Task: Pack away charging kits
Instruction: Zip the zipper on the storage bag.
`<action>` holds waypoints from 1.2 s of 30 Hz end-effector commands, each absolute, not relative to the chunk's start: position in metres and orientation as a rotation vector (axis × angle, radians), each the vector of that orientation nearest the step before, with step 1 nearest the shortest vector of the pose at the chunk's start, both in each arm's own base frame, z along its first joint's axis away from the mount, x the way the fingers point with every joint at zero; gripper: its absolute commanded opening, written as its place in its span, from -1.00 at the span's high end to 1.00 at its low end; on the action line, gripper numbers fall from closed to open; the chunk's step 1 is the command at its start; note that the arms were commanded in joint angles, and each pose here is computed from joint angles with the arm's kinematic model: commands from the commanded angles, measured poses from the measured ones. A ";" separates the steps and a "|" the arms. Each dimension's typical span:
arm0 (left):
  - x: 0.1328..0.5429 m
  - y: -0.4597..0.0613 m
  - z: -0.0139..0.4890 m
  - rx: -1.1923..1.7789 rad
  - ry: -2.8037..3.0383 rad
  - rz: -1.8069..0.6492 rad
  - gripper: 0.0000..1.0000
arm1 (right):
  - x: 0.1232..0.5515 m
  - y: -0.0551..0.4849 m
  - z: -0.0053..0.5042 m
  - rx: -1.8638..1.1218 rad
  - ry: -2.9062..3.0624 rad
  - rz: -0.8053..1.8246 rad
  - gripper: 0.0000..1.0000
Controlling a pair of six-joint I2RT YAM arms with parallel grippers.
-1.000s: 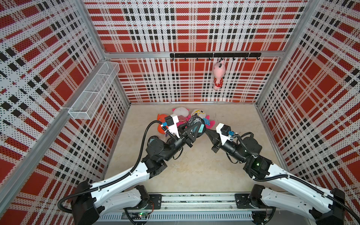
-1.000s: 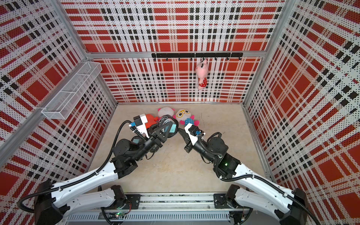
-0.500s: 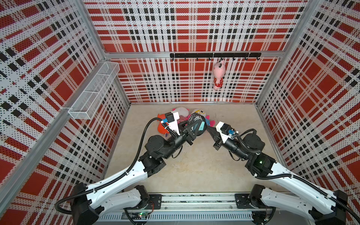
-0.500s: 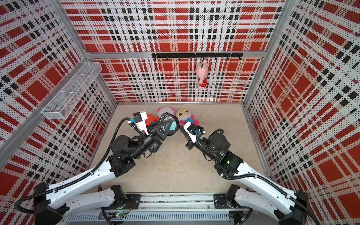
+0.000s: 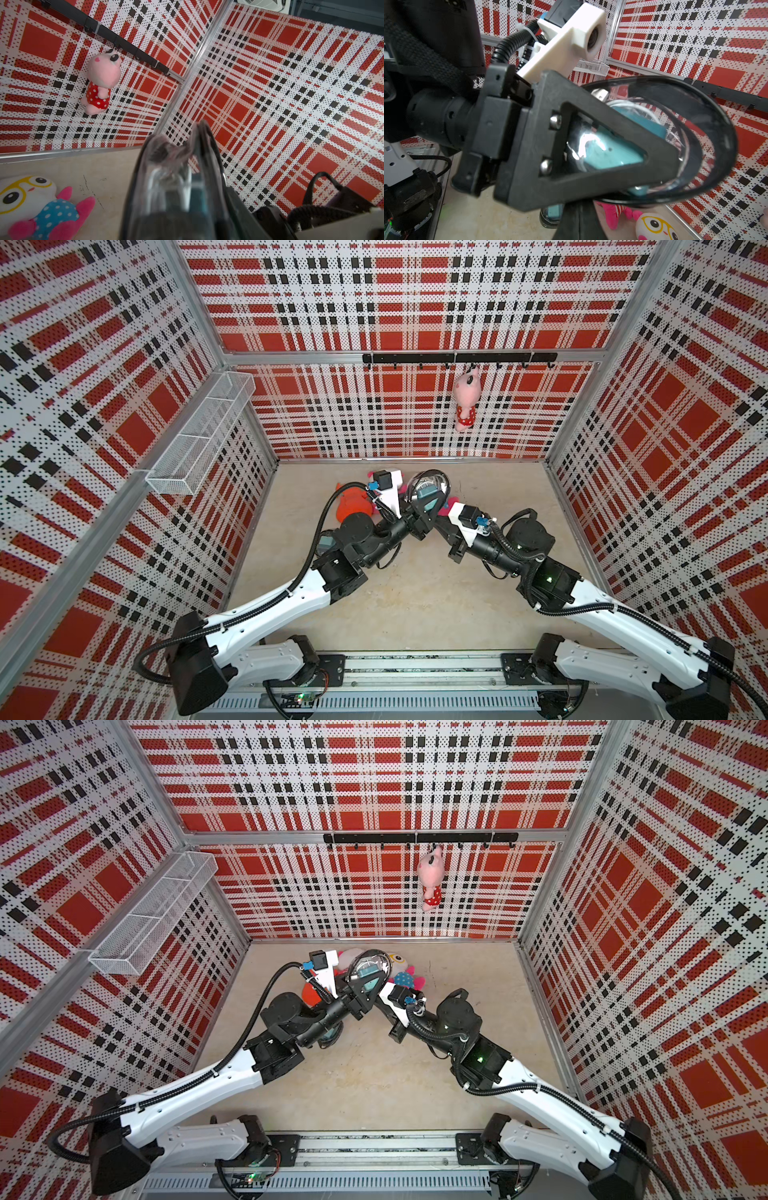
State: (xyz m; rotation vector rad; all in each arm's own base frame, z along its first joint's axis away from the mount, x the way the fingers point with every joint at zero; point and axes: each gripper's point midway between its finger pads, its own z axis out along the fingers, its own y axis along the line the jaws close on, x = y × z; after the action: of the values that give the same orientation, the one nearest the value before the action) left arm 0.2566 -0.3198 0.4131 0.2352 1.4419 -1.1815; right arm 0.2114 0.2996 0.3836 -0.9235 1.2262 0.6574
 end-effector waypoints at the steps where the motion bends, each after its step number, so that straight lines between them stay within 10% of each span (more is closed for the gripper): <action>1: 0.253 -0.321 0.429 0.251 1.409 -1.197 0.38 | 0.201 0.304 0.396 -0.929 1.158 0.712 1.00; 10: 0.249 -0.311 0.432 0.227 1.384 -1.204 0.92 | 0.213 0.300 0.391 -0.880 1.192 0.667 1.00; 36: 0.240 -0.304 0.405 0.263 1.496 -1.072 1.00 | 0.274 0.229 0.437 -0.521 1.237 0.390 1.00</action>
State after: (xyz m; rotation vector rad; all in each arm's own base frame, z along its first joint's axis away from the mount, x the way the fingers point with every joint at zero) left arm 0.2458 -0.3088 0.4054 0.2382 1.4818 -1.1231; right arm 0.2631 0.2569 0.3933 -0.6639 1.3035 0.4504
